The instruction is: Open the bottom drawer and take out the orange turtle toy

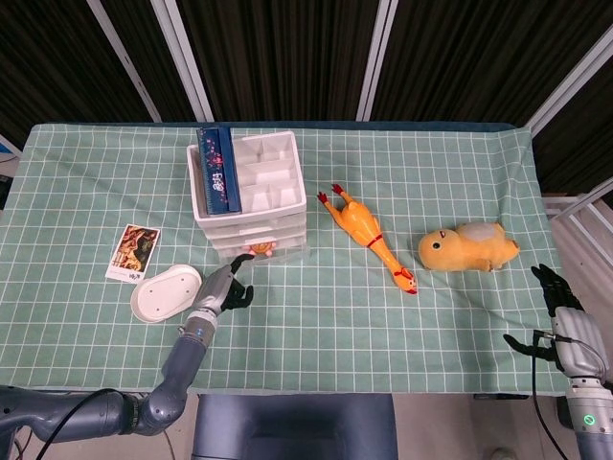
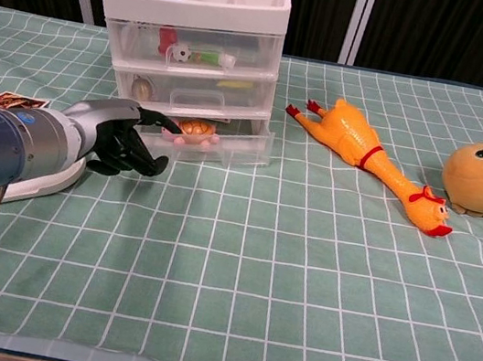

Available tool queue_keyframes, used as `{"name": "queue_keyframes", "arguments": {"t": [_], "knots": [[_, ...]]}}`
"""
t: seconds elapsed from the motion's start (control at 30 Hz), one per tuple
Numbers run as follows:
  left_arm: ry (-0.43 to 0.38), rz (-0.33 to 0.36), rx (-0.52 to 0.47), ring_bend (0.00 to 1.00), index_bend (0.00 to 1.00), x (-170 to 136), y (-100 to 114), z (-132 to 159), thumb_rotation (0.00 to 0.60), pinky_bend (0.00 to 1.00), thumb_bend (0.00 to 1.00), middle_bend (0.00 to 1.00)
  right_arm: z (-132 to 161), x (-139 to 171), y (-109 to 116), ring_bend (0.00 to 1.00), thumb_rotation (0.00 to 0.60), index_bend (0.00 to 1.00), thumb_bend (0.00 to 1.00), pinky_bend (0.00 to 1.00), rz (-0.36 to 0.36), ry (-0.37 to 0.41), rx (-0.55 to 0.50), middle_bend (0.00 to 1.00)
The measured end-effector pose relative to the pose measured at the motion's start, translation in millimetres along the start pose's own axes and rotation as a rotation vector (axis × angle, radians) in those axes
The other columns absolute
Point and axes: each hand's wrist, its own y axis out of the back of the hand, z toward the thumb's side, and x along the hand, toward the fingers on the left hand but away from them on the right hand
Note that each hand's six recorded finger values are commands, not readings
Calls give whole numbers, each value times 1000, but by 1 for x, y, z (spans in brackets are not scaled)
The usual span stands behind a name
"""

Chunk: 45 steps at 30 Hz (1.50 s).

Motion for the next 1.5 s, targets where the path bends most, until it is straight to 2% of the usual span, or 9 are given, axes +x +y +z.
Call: {"name": "queue_keyframes", "arguments": {"t": [0.4,0.63,1.37,1.5], "knots": [[78,5,43,1000,327,-9,13,-21,600,1000,534,1000,0,0,0,0,600,0,49,185,1,-3,-3,0],[93,-4,49,1000,333,-15,16,-27,600,1000,534,1000,0,0,-1,0,600,0,48,185,3,-5,-5,0],[81,-117,82,1000,334,-50,4,-34,600,1000,534,1000,0,0,0,0,600,0,49,185,3,-8,-8,0],[77,-120,87,1000,326,-56,6,-35,600,1000,513,1000,0,0,0,0,600,0,49,185,3,-7,-7,0]]}}
